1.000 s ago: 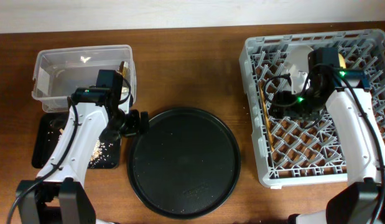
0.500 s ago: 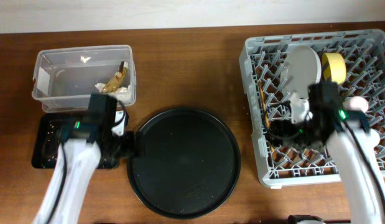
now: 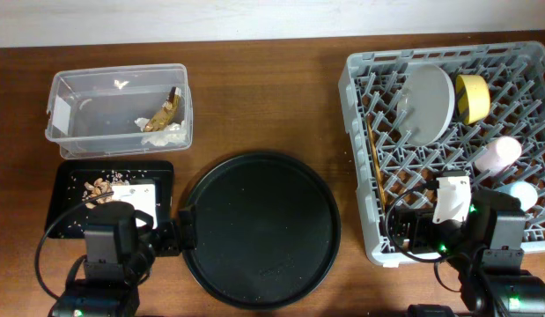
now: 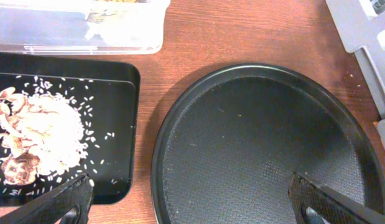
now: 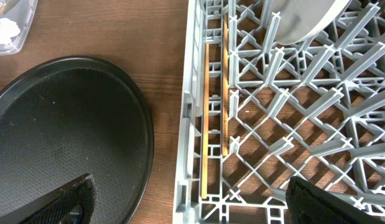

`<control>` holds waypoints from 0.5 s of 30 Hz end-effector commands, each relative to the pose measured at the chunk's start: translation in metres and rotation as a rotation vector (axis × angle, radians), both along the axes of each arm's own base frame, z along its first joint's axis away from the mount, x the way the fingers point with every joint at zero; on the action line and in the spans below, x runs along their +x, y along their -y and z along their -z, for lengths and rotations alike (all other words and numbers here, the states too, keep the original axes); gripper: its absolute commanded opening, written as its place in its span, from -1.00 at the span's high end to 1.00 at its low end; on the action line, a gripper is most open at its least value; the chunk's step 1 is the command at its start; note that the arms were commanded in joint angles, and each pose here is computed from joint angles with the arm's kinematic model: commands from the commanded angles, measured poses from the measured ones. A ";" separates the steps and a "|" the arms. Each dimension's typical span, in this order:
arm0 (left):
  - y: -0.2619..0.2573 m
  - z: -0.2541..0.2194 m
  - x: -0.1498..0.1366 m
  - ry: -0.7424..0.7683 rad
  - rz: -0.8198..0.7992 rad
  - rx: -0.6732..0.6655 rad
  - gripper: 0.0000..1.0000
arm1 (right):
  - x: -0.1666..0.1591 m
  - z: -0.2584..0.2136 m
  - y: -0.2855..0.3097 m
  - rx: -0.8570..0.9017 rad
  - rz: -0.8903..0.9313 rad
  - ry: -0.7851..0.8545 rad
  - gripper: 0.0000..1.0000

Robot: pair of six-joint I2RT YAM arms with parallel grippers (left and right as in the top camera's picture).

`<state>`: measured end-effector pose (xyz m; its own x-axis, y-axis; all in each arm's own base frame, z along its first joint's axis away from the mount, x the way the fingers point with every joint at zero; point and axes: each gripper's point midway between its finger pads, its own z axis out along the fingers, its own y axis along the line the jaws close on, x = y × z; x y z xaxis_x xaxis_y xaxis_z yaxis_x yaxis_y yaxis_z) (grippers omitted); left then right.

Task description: Sort waste into correct bins and load items into the dishwasher rack

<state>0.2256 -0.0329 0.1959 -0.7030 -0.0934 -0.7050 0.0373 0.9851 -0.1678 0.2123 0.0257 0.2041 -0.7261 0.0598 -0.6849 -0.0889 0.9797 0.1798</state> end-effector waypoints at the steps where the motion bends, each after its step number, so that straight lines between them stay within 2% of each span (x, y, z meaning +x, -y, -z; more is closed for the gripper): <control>1: -0.001 0.003 0.000 -0.002 0.004 0.014 -0.99 | 0.000 0.005 0.003 -0.001 0.021 -0.017 -0.97; 12: -0.001 0.003 0.000 -0.002 0.004 0.014 -0.99 | -0.001 0.008 0.003 -0.001 0.020 -0.027 -0.97; 15: -0.001 0.003 0.000 -0.002 0.004 0.014 -0.99 | -0.004 0.009 0.017 -0.068 0.076 -0.001 -0.97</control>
